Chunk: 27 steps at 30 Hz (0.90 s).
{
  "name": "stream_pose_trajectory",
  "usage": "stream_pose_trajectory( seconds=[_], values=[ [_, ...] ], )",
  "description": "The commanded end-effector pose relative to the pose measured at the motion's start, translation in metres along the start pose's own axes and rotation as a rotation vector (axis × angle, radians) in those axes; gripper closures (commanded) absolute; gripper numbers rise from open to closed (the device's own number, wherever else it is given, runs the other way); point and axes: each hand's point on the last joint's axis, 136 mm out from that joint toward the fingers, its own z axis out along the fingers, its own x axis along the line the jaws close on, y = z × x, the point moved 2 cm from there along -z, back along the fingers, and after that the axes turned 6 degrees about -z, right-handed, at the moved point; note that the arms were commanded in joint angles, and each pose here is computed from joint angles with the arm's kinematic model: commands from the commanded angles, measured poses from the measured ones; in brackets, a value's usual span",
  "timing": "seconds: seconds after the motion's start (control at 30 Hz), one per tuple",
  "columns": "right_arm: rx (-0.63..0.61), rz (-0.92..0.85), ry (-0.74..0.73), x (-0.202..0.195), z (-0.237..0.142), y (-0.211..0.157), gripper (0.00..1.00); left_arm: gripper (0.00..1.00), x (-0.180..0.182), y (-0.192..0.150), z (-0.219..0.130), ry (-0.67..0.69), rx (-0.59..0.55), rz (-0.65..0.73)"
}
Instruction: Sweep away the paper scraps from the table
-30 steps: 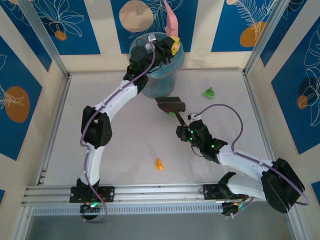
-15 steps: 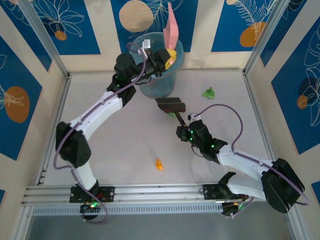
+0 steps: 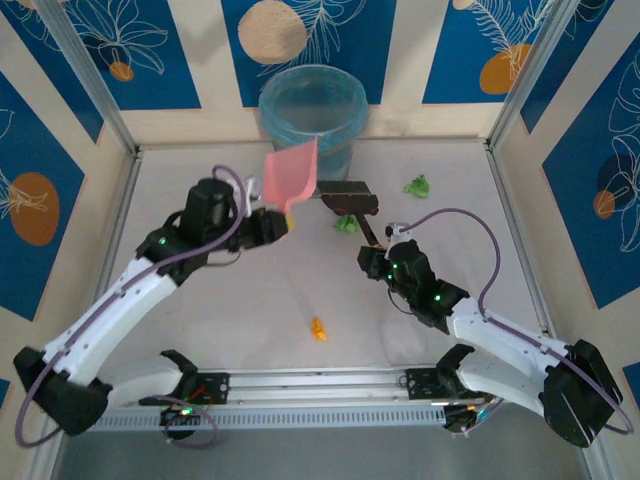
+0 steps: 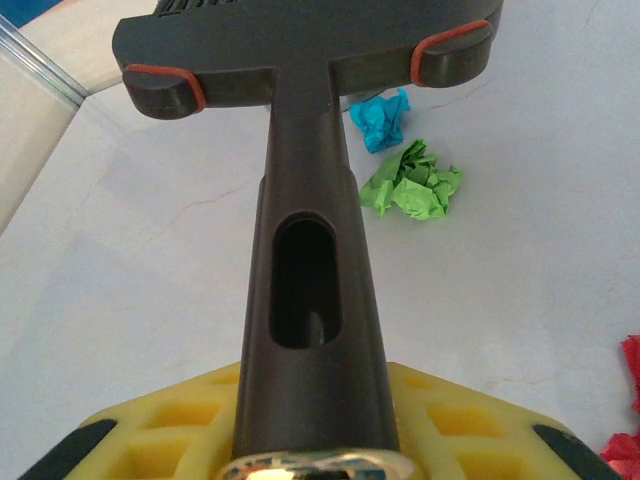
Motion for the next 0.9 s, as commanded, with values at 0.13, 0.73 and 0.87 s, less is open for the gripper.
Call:
stream_pose_trajectory(
  seconds=[0.13,0.73,0.87],
  values=[
    [-0.039,0.067,-0.03,-0.005,-0.005,0.011,1.0,1.0,0.112,-0.078,-0.033,0.436,0.142,0.104],
    [-0.023,0.068,0.007,0.001,-0.003,0.009,1.0,1.0,0.174,-0.154,0.046,0.665,0.351,0.262],
    [0.0,0.055,-0.014,0.001,0.003,0.008,1.0,1.0,0.185,-0.152,0.053,0.712,0.352,0.321]
  ],
)
